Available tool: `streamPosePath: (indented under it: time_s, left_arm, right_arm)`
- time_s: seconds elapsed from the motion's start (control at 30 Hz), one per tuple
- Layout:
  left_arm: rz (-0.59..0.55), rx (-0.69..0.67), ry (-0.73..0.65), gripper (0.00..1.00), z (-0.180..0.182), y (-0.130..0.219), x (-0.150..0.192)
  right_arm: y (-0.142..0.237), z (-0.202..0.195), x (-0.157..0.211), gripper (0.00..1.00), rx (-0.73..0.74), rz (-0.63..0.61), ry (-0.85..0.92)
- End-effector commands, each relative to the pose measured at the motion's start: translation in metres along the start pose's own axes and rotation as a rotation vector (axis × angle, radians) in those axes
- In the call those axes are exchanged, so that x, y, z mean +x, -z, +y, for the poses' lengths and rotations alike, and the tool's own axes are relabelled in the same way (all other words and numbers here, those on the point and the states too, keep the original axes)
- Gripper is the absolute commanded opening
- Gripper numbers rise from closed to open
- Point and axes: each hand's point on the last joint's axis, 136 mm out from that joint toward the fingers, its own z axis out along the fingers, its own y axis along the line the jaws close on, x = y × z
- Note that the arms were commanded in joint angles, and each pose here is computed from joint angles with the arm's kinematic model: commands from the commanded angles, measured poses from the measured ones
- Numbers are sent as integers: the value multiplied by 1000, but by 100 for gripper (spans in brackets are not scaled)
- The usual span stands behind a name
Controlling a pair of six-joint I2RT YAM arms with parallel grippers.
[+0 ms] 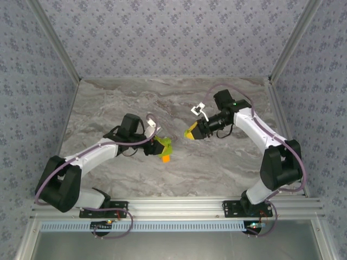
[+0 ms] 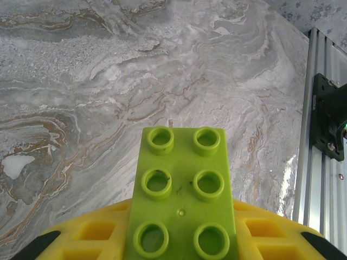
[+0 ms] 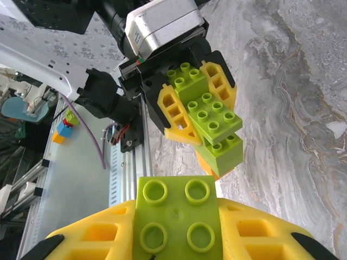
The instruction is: Assemble a carrot with lego
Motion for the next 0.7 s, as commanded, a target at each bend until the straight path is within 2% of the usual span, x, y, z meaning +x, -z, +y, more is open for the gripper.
streamPosePath:
  time_s: [0.0,0.13,0.27,0.4,0.67]
  left_arm:
    - [-16,58,-33,19,-15,1,-16]
    - [-15,180,-53,19,-43,0,-19]
    - [38,263,-79,18,-67,-5,-13]
    - [56,306,-86,18,-77,-6,-10]
    - [24,348,-104,18,-86,2,-15]
  right_arm:
    - [-9,-5,0,10,-24,34,-18]
    - [-15,2,-7,11,-134,32,2]
    - [-22,13,-14,11,-214,49,18]
    - [-33,18,-8,11,-243,107,9]
    - [-35,31,11,11,-282,127,-18]
